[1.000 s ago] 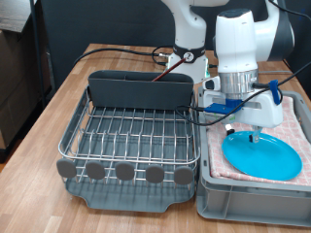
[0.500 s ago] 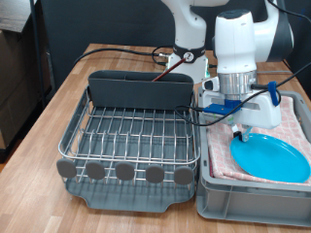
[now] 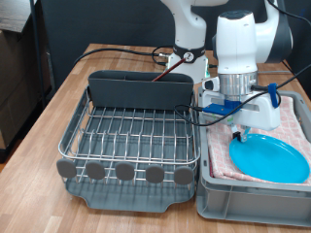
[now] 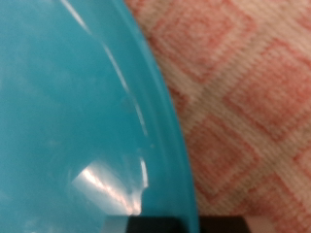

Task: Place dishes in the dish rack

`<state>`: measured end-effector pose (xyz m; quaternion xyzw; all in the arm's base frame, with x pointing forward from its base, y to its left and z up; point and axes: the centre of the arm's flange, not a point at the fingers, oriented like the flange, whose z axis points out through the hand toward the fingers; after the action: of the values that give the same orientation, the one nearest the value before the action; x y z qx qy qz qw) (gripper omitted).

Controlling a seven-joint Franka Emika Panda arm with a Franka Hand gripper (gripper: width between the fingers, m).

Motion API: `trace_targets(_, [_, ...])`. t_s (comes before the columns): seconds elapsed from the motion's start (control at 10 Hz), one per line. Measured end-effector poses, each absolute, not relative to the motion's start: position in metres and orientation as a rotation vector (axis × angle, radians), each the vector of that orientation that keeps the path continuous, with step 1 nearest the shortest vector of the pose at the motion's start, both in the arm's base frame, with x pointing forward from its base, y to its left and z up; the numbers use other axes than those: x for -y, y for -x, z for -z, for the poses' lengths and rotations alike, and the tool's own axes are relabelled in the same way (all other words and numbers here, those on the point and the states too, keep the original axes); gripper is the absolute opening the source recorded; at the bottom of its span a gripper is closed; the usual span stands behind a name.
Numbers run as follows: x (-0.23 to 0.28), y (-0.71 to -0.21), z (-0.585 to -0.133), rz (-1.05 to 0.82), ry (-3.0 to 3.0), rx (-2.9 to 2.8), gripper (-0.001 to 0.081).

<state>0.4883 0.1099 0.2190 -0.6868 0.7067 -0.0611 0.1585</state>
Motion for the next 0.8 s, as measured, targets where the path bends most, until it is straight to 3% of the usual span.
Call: trace_targets(0.8, [-0.103,-0.492,-0.262,0.208,2.061,-2.082,0.0029])
